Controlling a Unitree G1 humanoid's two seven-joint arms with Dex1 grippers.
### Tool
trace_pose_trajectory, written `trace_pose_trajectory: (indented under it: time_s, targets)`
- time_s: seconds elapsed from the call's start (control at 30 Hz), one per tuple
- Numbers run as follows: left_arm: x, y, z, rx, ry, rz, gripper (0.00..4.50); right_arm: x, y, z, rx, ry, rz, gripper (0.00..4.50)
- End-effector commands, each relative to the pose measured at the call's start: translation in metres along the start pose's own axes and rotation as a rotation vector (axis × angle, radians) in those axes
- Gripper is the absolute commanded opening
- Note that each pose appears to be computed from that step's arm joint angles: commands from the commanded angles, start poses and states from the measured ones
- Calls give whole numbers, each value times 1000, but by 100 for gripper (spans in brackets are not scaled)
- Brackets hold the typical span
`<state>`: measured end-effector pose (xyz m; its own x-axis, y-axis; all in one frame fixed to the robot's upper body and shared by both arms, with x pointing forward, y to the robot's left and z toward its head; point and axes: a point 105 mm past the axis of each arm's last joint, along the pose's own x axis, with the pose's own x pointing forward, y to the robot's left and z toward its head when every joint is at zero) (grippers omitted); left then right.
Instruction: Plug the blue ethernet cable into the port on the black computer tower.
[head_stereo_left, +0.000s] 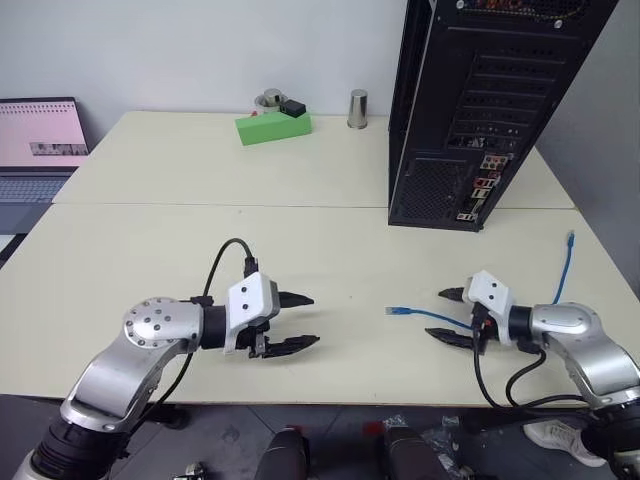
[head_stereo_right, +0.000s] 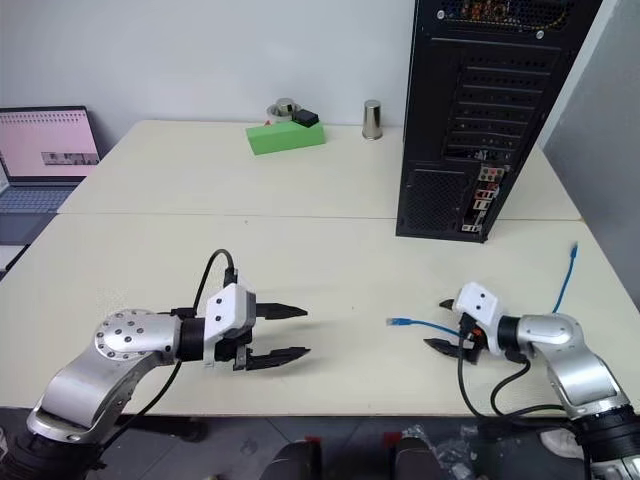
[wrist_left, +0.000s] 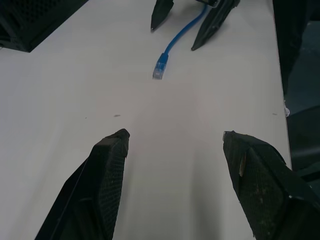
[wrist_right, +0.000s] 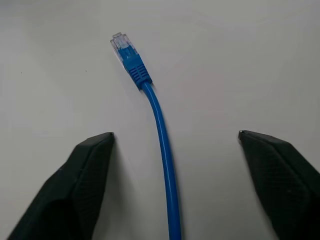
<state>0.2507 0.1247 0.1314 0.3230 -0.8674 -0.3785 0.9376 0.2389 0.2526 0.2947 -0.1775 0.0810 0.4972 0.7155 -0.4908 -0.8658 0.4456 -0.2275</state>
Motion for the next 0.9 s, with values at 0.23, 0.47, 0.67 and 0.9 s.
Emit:
trace_pose_trajectory:
  time_s: [0.23,0.47,0.67,0.9]
  targets:
    - [5,3,10,53,-40,-2,322,5,4,3,-59,34,64,156]
    - [10,7,6,68,-30,-12,322,6,6,13,-50,9,84,1]
    - [19,15,-3,107,13,-28,322,17,13,40,-36,-81,88,1]
    - [37,26,-5,139,20,-32,322,36,31,66,-85,-110,152,1]
